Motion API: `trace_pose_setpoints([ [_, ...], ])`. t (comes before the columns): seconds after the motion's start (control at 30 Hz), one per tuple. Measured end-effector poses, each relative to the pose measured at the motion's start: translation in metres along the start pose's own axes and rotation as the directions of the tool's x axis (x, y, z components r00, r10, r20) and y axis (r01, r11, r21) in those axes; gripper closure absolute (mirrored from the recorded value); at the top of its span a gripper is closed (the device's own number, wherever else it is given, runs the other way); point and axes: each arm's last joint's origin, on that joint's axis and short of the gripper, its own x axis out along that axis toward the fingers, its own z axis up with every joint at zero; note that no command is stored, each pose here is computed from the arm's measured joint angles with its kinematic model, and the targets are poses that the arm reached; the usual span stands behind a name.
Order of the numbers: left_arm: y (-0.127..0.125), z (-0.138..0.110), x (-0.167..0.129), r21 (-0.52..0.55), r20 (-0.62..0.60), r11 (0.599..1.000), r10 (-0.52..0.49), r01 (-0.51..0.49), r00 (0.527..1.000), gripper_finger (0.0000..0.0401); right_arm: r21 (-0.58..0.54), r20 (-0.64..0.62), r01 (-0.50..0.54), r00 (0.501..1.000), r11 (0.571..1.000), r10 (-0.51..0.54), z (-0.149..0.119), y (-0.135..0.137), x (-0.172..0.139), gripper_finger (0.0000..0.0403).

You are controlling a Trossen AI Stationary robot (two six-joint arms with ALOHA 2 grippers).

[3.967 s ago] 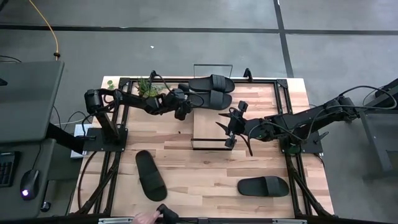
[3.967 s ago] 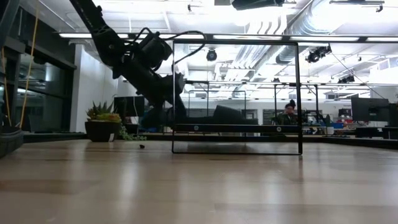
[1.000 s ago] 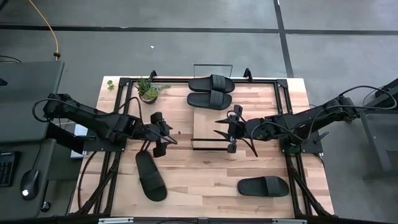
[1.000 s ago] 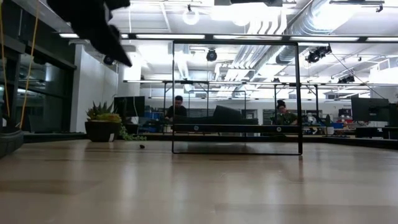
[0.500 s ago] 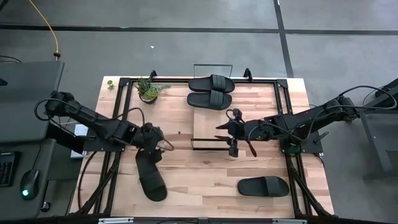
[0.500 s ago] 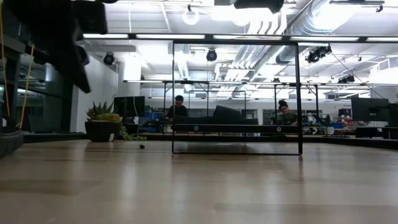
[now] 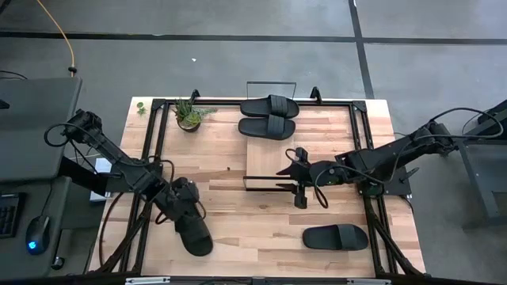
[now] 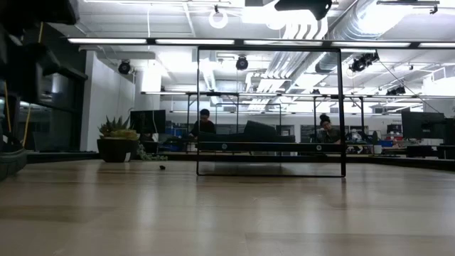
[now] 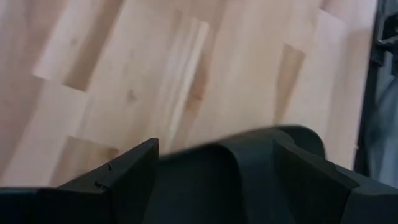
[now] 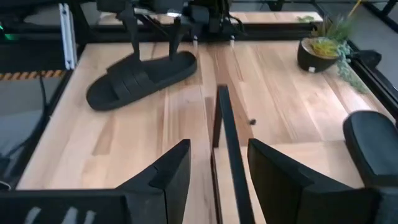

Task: Pick and place slides into the shelf
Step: Put the left black slide on the shelf

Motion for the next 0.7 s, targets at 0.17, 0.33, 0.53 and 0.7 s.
trace_pose_setpoints([
  [0.17,-0.01,-0.009,0.004,0.014,-0.018,1.0,-0.024,0.024,1.0,0.0107,0.001,0.002,-0.015,1.0,1.0,0.015,0.0,0.001,0.001,0.0251],
  [0.33,-0.013,-0.014,0.015,0.005,-0.067,1.0,-0.001,0.001,0.998,0.0107,-0.045,0.013,-0.017,1.0,0.999,0.017,0.001,0.001,0.001,0.0251],
  [0.53,-0.015,-0.018,0.024,0.005,-0.124,1.0,0.013,-0.013,0.992,0.0107,-0.064,0.051,-0.022,0.998,0.998,0.025,0.005,0.001,0.001,0.0251],
  [0.7,-0.019,-0.017,0.029,-0.019,-0.126,1.0,-0.025,0.023,0.992,0.0107,-0.091,0.07,-0.021,0.997,0.996,0.028,0.007,0.002,0.001,0.0251],
])
